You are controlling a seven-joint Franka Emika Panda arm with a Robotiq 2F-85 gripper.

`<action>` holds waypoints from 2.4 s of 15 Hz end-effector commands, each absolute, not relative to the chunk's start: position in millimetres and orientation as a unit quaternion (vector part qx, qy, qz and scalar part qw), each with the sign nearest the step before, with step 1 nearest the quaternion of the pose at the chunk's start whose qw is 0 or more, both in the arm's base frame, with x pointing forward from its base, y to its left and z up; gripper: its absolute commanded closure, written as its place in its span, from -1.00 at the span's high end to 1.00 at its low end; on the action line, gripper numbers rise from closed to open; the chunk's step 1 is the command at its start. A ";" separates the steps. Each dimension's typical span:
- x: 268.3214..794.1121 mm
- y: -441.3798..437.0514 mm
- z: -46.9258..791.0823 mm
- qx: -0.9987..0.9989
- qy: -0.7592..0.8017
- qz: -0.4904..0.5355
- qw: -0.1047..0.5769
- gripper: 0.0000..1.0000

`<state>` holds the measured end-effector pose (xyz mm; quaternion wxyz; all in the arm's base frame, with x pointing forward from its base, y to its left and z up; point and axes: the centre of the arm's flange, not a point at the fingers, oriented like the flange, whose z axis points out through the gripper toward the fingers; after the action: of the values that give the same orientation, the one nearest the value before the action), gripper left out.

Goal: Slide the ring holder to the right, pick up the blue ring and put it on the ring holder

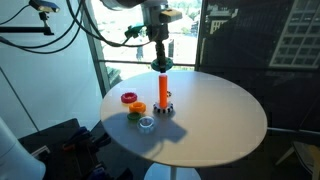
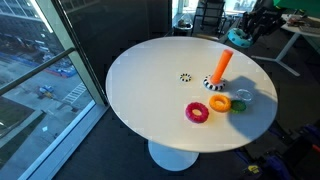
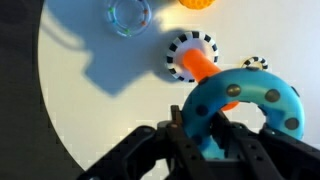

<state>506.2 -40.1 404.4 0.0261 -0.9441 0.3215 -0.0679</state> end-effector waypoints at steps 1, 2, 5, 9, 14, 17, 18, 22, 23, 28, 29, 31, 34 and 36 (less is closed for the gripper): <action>519.6 -27.3 414.5 -0.942 0.328 -0.062 0.023 -0.80; 521.9 -24.8 413.7 -0.943 0.327 -0.062 0.022 -0.80; 528.5 -19.9 408.2 -0.941 0.333 -0.058 0.017 -0.80; 533.8 -19.4 397.7 -0.937 0.343 -0.056 0.004 -0.80; 539.5 -20.3 387.1 -0.935 0.350 -0.048 -0.006 -0.80; 541.4 -20.3 381.5 -0.935 0.352 -0.042 -0.009 -0.80; 541.9 -20.3 379.6 -0.935 0.352 -0.040 -0.010 -0.80; 543.7 -20.1 373.7 -0.935 0.352 -0.034 -0.013 -0.80; 544.2 -20.0 372.5 -0.935 0.352 -0.032 -0.014 -0.80; 546.8 -20.0 368.2 -0.935 0.354 -0.026 -0.016 -0.80; 547.4 -20.4 367.5 -0.935 0.354 -0.026 -0.016 -0.80; 548.8 -21.0 365.8 -0.935 0.355 -0.025 -0.017 -0.80; 550.4 -21.9 365.5 -0.935 0.354 -0.023 -0.018 -0.80; 550.5 -21.9 366.4 -0.935 0.353 -0.022 -0.018 -0.80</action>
<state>542.5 -22.4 364.9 -0.0051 -0.9365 0.3493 -0.0308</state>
